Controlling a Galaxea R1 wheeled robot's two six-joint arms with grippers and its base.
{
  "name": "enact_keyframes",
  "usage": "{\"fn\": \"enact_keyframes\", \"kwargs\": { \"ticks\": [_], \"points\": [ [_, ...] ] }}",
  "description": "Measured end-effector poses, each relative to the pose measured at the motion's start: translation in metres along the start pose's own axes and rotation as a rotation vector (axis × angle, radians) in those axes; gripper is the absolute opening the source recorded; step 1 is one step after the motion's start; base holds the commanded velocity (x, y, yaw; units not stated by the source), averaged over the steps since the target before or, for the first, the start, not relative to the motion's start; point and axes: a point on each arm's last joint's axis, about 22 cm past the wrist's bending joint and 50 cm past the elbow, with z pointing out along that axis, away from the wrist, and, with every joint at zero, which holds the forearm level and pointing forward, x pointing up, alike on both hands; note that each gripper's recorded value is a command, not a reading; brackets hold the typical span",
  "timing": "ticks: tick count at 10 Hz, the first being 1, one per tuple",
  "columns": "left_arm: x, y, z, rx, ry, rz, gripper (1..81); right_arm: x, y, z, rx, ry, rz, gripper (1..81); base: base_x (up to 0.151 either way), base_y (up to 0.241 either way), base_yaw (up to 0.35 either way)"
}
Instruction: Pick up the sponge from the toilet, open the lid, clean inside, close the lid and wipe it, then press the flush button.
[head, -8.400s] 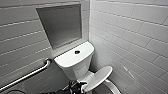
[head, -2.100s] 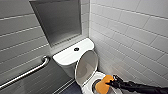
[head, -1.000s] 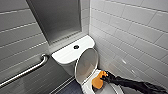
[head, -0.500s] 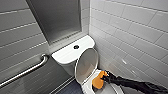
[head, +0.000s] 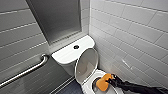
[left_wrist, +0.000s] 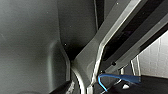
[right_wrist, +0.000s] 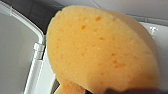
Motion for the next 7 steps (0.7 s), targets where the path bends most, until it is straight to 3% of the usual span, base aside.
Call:
{"fn": "enact_keyframes", "kwargs": {
  "ticks": [3,7],
  "points": [
    [0.001,0.001,0.001,-0.001,0.000,0.011,81.1,-0.020,0.026,-0.014,0.016,0.009,0.040,1.0,0.000,0.000,0.000],
    [0.003,0.013,0.009,-0.019,-0.001,0.025,81.1,-0.046,0.077,-0.066,0.035,0.019,0.105,1.0,0.000,0.000,0.000]
  ]
}}
